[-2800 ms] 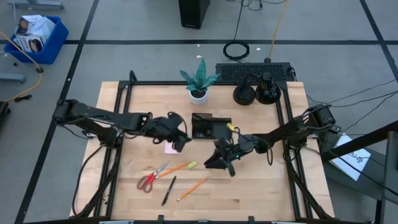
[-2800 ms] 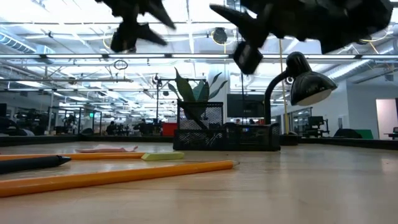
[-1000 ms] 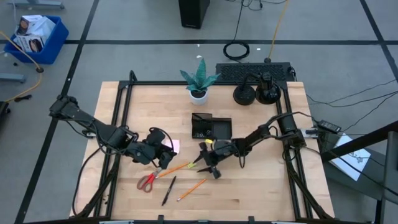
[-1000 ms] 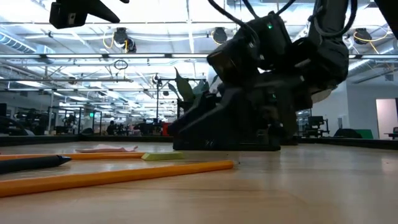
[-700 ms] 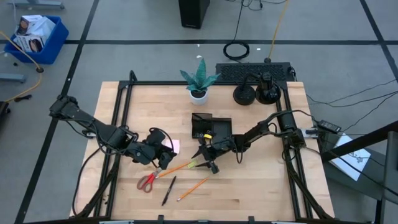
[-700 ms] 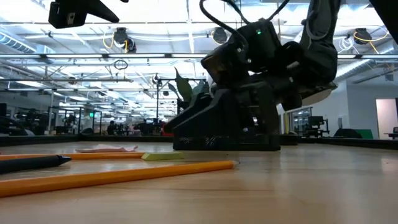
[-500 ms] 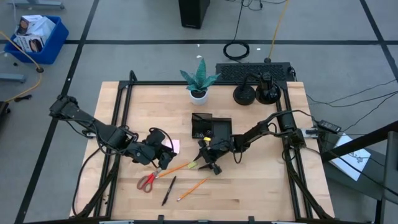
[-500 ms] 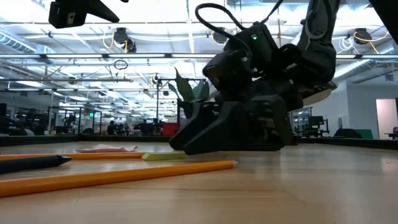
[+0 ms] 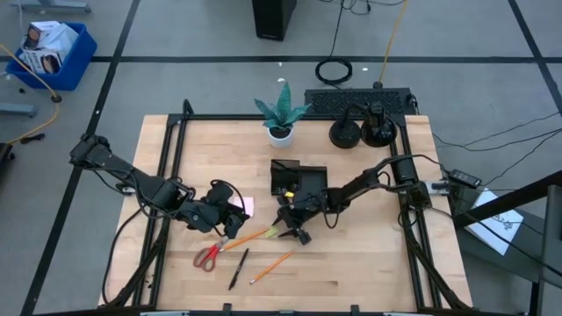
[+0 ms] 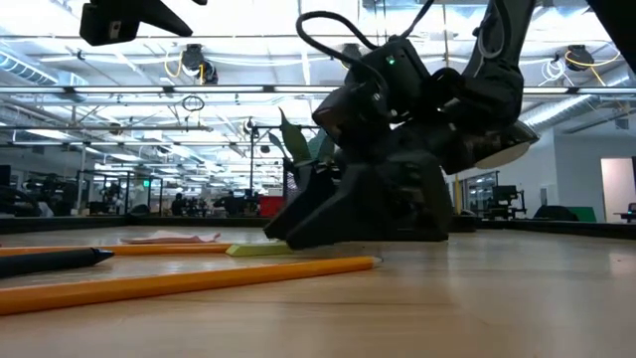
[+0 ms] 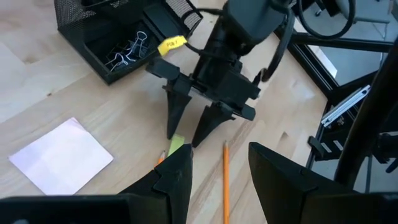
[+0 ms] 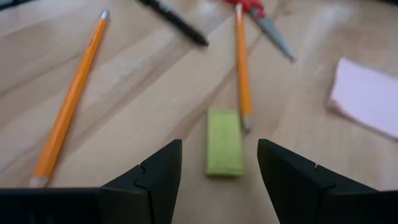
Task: Pick and place office supplies into organizer
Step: Put the light green eraser into the black desk organizer
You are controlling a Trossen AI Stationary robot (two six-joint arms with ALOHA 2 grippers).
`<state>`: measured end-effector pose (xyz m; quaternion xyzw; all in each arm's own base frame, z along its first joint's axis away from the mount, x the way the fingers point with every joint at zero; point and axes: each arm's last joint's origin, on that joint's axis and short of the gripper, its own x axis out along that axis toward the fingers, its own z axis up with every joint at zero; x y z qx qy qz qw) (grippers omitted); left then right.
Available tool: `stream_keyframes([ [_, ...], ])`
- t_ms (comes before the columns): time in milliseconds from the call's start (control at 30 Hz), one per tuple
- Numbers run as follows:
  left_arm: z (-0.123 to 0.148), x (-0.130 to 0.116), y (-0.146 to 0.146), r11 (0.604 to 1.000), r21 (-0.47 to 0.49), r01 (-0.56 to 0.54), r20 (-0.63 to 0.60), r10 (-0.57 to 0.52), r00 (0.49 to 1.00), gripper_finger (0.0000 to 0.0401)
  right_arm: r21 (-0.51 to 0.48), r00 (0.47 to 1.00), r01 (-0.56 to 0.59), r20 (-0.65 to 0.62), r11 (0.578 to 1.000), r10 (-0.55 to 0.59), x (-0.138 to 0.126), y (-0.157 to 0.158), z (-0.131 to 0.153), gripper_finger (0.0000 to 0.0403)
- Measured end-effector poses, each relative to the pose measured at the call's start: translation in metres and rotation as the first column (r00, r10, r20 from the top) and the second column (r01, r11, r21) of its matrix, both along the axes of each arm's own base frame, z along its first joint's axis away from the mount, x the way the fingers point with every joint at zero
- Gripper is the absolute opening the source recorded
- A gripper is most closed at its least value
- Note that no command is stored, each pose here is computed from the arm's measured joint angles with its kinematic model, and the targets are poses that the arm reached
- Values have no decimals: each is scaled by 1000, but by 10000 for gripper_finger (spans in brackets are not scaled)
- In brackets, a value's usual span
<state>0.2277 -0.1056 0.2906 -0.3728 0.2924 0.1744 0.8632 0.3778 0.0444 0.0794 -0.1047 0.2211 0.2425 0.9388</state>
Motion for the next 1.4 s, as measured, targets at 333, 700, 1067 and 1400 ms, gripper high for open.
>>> stream_keyframes([
  [333, 0, 0, 0, 1000, 17, 1, 2, -1, 1000, 161, 45, 995, 85, -57, 995, -82, -1, 3, -2, 201],
  [700, 0, 0, 0, 1000, 26, 8, 0, -8, 1000, 161, 31, 994, 97, -50, 995, -96, 2, 3, -4, 199],
  [1067, -1, -2, -2, 1000, 4, 21, -11, -21, 1000, 161, 47, 991, 107, -92, 993, -102, 16, 7, -9, 167],
  [1400, -1, -2, -2, 999, 24, 24, -17, -24, 1000, 161, 39, 988, 111, -113, 993, -106, 14, 7, -11, 103],
])
